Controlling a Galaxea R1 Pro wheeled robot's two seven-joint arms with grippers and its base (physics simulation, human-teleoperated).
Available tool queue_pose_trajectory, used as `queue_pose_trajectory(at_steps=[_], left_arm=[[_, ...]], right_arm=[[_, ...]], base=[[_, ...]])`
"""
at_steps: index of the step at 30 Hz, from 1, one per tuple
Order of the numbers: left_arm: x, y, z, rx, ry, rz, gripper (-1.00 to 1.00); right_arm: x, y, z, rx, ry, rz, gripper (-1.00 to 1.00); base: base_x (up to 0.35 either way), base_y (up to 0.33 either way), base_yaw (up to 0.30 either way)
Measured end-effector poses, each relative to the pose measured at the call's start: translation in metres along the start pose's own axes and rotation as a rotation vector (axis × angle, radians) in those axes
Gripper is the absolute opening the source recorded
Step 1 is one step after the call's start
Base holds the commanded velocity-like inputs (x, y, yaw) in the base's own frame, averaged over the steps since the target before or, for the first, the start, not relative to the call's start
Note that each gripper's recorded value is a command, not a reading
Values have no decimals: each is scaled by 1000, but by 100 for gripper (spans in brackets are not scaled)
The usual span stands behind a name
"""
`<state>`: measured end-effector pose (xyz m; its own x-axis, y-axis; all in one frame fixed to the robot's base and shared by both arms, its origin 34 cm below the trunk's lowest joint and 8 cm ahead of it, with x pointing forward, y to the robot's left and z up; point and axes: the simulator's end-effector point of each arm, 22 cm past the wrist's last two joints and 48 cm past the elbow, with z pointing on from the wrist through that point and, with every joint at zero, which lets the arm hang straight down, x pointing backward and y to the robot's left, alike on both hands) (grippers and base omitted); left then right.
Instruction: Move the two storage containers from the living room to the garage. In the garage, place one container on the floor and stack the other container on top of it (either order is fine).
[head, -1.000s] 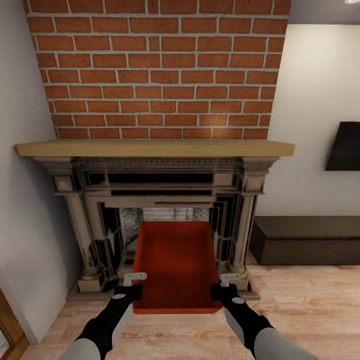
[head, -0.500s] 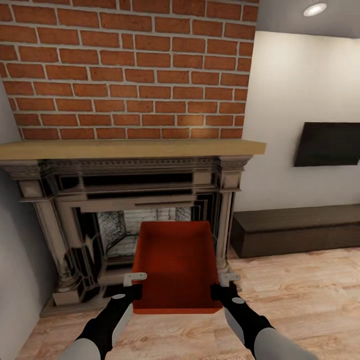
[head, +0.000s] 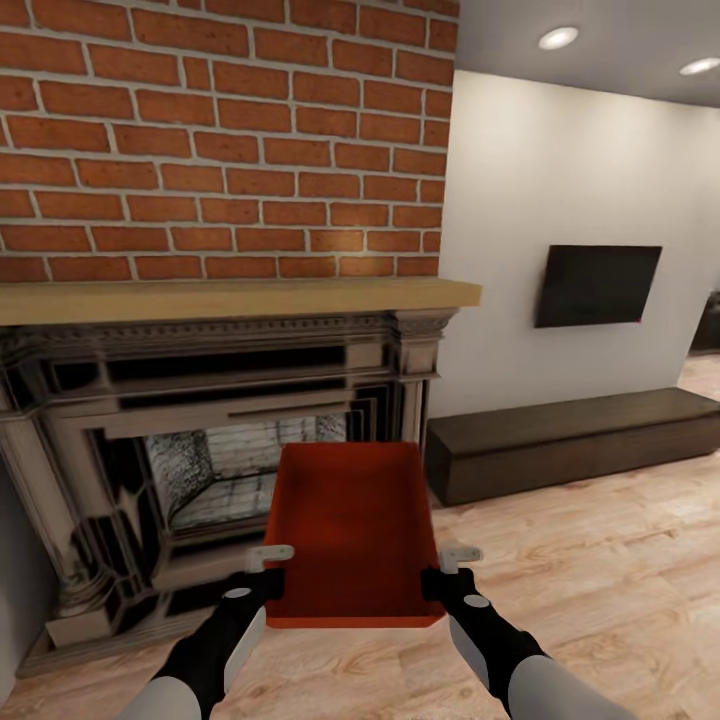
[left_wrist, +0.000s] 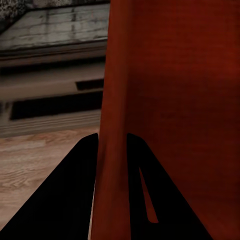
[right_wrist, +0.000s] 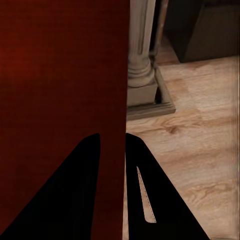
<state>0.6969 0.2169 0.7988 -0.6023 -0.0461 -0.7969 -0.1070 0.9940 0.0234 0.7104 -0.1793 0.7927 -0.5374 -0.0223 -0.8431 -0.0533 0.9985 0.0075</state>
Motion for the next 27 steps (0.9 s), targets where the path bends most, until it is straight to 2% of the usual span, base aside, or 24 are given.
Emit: queue_pose_trajectory(at_steps=[27], left_arm=[[0, 0, 0, 0, 0, 0, -100]], right_arm=[[0, 0, 0, 0, 0, 0, -100]], base=[[0, 0, -261]])
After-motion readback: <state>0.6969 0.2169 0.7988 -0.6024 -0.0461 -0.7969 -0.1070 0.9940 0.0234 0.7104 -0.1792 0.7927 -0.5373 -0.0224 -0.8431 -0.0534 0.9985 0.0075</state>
